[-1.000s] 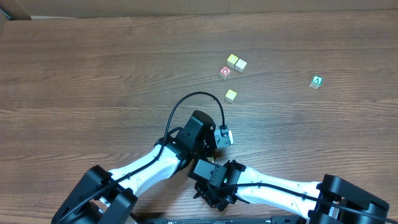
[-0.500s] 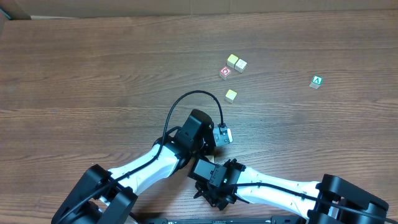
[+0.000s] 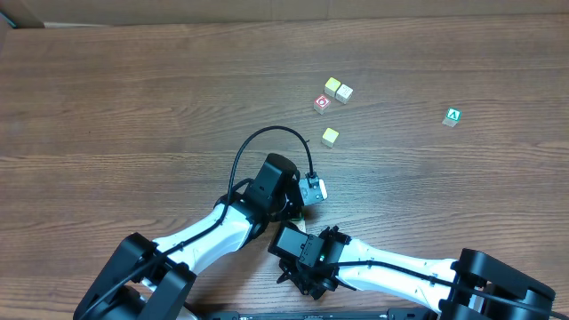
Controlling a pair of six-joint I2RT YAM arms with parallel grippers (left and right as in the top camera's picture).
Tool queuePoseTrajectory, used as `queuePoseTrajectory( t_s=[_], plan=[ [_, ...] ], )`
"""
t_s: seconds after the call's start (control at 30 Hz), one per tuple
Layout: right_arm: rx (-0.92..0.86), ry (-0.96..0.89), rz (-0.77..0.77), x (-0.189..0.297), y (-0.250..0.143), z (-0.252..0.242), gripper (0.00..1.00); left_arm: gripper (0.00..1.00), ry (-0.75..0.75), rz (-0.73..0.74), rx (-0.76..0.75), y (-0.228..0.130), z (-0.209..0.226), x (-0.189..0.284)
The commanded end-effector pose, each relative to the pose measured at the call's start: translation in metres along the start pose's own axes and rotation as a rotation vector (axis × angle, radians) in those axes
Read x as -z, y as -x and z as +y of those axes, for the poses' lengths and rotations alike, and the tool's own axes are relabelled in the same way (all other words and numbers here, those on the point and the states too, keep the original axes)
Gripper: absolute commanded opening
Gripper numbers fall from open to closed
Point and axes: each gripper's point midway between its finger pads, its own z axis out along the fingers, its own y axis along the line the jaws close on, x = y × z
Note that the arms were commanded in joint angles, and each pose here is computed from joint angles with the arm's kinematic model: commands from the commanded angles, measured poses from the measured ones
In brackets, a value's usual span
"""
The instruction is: Flip 5 blocks
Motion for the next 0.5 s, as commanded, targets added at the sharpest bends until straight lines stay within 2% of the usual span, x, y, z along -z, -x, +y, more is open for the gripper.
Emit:
queuePoseTrajectory(
  t_s=[0.0,0.47],
  plan=[
    [-0.012,0.009,-0.036,-0.0018,0.0076,0.0040,0.04,0.04,-0.013,-0.004,0.007,-0.0031,-0.0025,-0.0030],
    [-0.012,0.008,-0.036,-0.0018,0.0076,0.0039,0.04,0.04,0.023,-0.037,0.016,0.0050,0.0062,-0.0028]
  ],
)
